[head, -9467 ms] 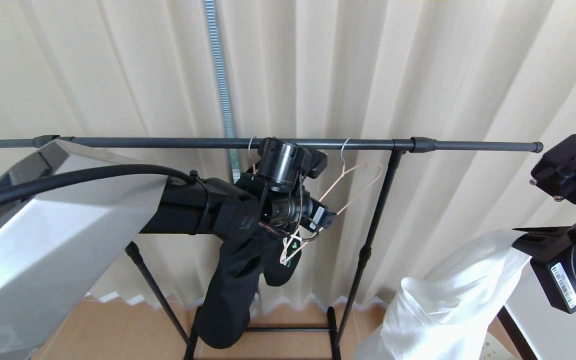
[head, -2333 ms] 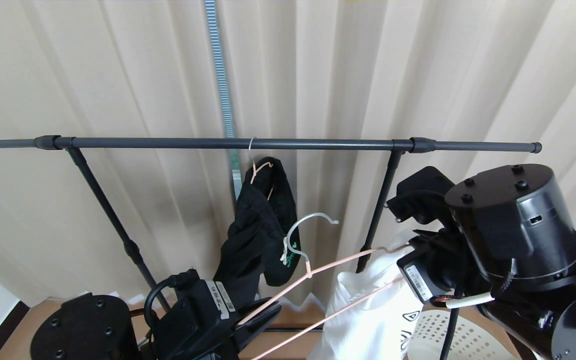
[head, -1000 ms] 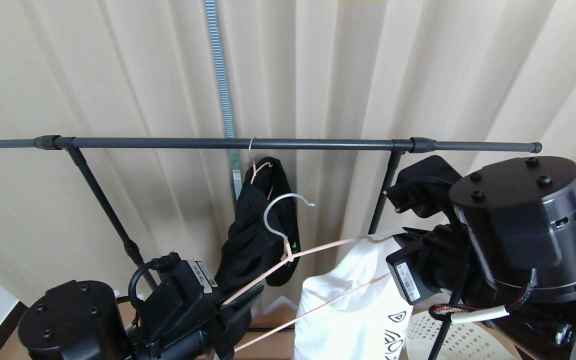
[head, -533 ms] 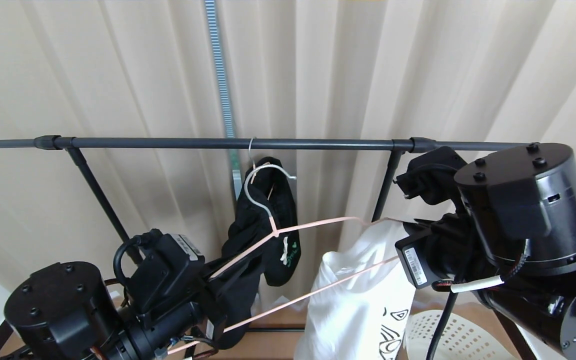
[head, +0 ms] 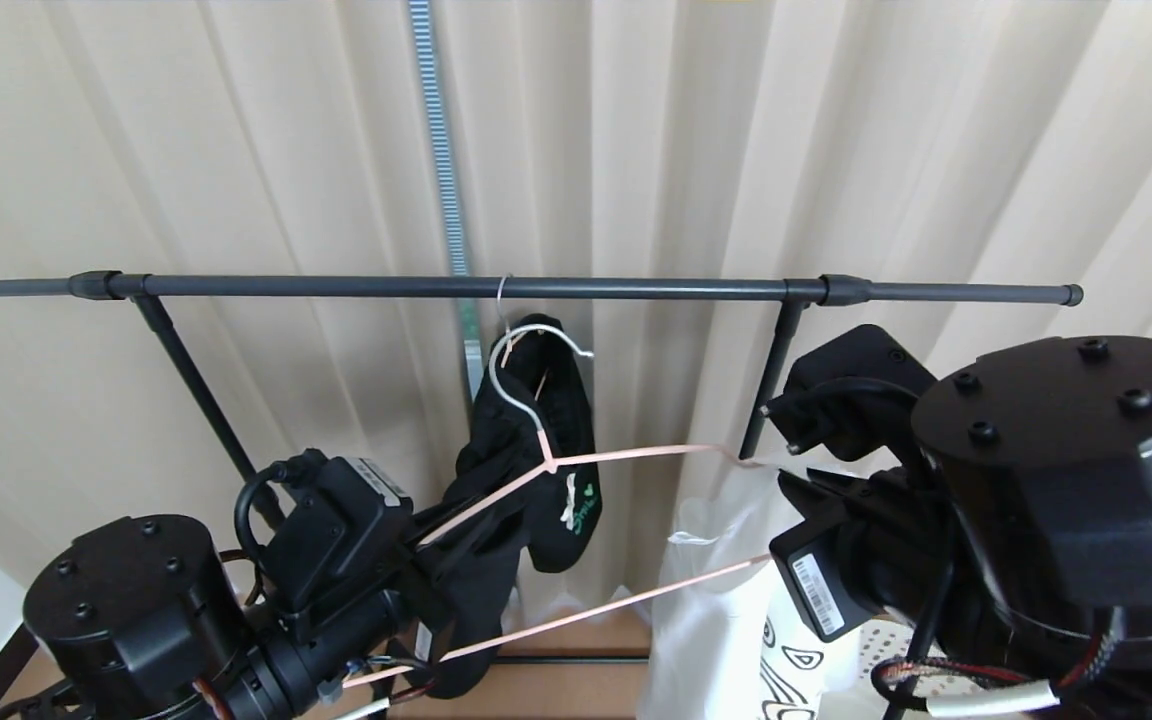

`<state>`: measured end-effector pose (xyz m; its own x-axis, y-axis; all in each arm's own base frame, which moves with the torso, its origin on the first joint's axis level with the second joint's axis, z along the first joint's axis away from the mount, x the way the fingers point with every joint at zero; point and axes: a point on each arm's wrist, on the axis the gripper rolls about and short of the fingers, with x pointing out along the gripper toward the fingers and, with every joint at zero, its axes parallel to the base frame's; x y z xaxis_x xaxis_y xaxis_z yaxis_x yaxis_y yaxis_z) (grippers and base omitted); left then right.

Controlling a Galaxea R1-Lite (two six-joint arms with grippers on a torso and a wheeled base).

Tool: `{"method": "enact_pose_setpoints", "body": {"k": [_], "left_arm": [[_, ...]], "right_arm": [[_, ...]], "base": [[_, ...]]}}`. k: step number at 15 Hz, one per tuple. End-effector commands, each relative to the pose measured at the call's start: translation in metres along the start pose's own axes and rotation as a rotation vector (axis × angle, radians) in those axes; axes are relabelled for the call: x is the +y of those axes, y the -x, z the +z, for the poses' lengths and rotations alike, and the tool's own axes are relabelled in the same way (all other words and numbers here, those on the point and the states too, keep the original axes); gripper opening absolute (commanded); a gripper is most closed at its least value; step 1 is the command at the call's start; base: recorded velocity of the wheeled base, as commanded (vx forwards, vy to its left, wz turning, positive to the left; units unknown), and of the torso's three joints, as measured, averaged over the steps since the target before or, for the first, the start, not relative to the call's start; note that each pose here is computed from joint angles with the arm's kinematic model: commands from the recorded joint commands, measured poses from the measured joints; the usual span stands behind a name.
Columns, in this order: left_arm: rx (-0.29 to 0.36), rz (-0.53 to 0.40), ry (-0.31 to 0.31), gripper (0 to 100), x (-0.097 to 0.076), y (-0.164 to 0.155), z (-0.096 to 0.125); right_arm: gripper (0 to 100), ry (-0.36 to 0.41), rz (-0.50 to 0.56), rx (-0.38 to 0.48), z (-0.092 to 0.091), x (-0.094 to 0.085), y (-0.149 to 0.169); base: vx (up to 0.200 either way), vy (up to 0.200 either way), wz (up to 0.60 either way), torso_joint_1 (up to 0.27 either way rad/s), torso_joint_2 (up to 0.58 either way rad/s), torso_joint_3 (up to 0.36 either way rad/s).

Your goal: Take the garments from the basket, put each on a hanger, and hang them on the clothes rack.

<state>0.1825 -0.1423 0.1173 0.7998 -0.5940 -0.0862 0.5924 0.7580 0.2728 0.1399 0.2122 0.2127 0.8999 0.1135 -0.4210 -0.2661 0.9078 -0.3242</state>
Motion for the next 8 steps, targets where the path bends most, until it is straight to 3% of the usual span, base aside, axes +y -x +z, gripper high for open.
{"method": "enact_pose_setpoints", "body": {"k": [1, 8], "left_arm": [[0.001, -0.004, 0.000, 0, -0.001, 0.000, 0.000], [0.023, -0.064, -0.006, 0, -0.014, -0.002, -0.005]], "right_arm": [[0, 0.015, 0.032, -0.008, -0.002, 0.008, 0.005], [0, -0.063, 0.092, -0.016, 0.002, 0.033, 0.006]], "base": [[0.000, 0.000, 0.00, 0.000, 0.00, 0.000], [0.000, 0.000, 0.00, 0.000, 0.00, 0.000]]}}
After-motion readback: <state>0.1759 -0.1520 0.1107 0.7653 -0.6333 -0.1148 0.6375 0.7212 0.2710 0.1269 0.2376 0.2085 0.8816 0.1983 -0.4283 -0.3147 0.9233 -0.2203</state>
